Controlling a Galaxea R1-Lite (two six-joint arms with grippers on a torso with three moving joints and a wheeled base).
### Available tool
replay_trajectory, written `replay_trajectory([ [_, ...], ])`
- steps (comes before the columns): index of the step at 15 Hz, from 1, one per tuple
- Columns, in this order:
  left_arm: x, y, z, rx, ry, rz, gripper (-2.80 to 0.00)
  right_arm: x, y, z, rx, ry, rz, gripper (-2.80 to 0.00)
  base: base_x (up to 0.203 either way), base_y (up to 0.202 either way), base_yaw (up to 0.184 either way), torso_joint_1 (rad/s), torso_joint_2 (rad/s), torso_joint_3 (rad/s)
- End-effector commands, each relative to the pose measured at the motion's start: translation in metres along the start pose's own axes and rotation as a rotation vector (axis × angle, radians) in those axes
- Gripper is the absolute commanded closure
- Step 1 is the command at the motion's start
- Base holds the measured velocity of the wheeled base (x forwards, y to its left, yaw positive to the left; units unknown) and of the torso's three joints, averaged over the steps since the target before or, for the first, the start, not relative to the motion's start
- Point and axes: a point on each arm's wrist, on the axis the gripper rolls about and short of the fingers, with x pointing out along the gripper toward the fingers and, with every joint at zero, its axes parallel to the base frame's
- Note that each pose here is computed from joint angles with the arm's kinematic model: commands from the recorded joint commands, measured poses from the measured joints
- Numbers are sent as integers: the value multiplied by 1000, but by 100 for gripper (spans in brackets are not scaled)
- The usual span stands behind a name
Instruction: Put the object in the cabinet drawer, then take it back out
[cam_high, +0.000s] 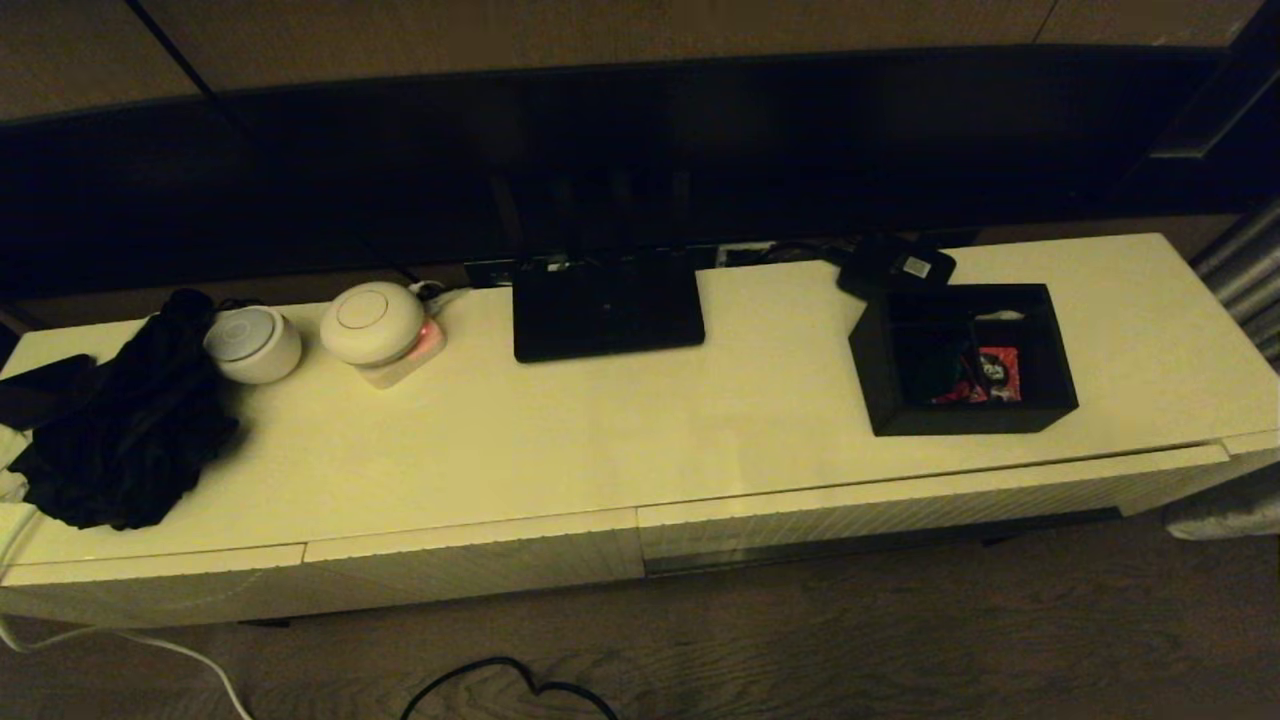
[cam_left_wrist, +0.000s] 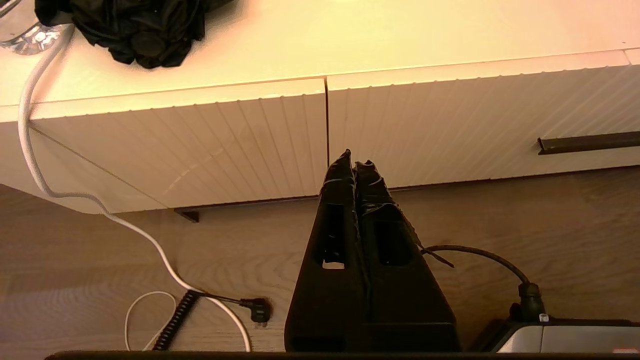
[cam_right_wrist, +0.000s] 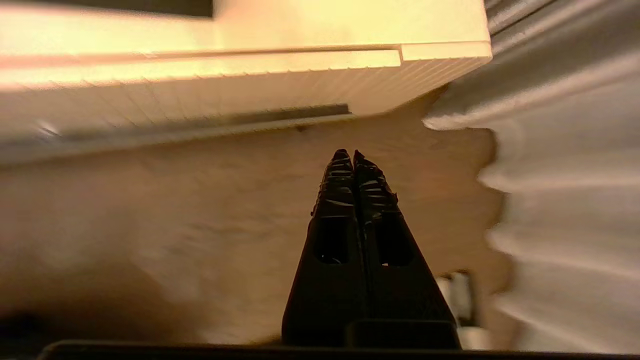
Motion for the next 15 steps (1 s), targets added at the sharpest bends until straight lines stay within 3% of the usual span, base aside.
replay_trajectory([
  [1, 0, 0, -1, 0, 3, 1, 0, -37, -8, -24, 91, -139, 19, 0, 0, 0, 0, 0, 0, 0],
  [3, 0, 0, -1, 0, 2, 1, 0, -52, -9, -48, 129, -196, 50, 0, 0, 0, 0, 0, 0, 0],
  [5, 0, 0, -1, 0, 3, 0, 0, -54, -6, -77, 148, -193, 73, 0, 0, 0, 0, 0, 0, 0],
  [9, 0, 0, -1, 0, 3, 1, 0, -60, -4, -110, 162, -247, 143, 0, 0, 0, 0, 0, 0, 0],
  [12, 0, 0, -1, 0, 3, 1, 0, -60, -2, -134, 166, -196, 153, 0, 0, 0, 0, 0, 0, 0],
  [15, 0, 0, -1, 0, 3, 0, 0, -60, 2, -148, 155, -229, 229, 0, 0, 0, 0, 0, 0, 0],
])
